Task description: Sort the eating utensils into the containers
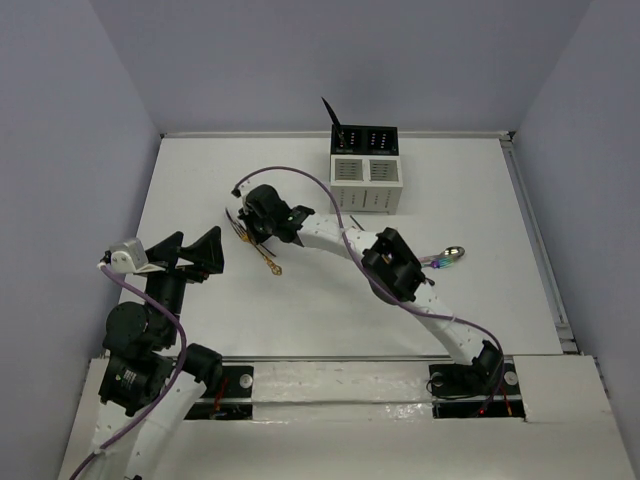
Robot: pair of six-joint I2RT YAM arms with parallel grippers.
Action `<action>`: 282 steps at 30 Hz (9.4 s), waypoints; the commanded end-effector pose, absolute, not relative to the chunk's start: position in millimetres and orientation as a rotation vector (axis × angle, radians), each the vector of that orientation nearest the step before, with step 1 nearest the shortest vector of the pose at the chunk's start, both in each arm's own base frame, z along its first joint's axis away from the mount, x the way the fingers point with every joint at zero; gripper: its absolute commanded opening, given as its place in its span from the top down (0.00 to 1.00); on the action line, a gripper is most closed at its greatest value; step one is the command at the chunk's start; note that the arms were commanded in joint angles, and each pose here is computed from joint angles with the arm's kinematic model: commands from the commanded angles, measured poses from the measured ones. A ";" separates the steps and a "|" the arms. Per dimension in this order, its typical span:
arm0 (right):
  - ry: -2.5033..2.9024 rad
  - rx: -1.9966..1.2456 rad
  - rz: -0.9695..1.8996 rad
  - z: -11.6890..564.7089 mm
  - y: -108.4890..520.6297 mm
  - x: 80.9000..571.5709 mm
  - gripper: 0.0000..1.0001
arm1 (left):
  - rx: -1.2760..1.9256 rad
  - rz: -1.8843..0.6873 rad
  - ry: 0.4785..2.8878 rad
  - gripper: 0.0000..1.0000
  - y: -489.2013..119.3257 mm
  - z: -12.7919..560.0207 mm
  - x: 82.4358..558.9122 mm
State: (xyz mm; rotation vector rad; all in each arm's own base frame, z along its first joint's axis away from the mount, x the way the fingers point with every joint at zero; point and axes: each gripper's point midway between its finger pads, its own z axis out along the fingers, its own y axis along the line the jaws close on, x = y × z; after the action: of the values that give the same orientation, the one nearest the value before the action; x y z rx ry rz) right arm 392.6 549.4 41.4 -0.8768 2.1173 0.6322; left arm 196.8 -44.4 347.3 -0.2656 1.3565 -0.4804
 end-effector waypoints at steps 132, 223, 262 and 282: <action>1.954 -0.754 0.653 177.4 425.6 366.0 0.52 | -0.191 -0.490 1.366 0.01 -56.4 347.9 211.4; 1.411 -0.374 0.474 277.2 286.4 566.1 1.00 | -0.183 -0.491 1.379 0.01 -59.2 346.7 211.9; 1.872 -0.289 0.594 202.0 216.1 384.0 0.69 | -0.170 -0.519 1.343 0.01 -59.2 352.9 200.2; 2.272 -0.345 0.108 126.0 209.5 338.9 0.60 | -0.167 -0.518 1.356 0.01 -59.0 350.2 198.0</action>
State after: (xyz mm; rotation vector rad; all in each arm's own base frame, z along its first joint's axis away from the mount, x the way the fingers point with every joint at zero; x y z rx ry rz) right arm 319.5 258.4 104.8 -0.7084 2.2586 0.3338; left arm 200.2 -56.8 344.0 -0.1846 1.3827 -0.5030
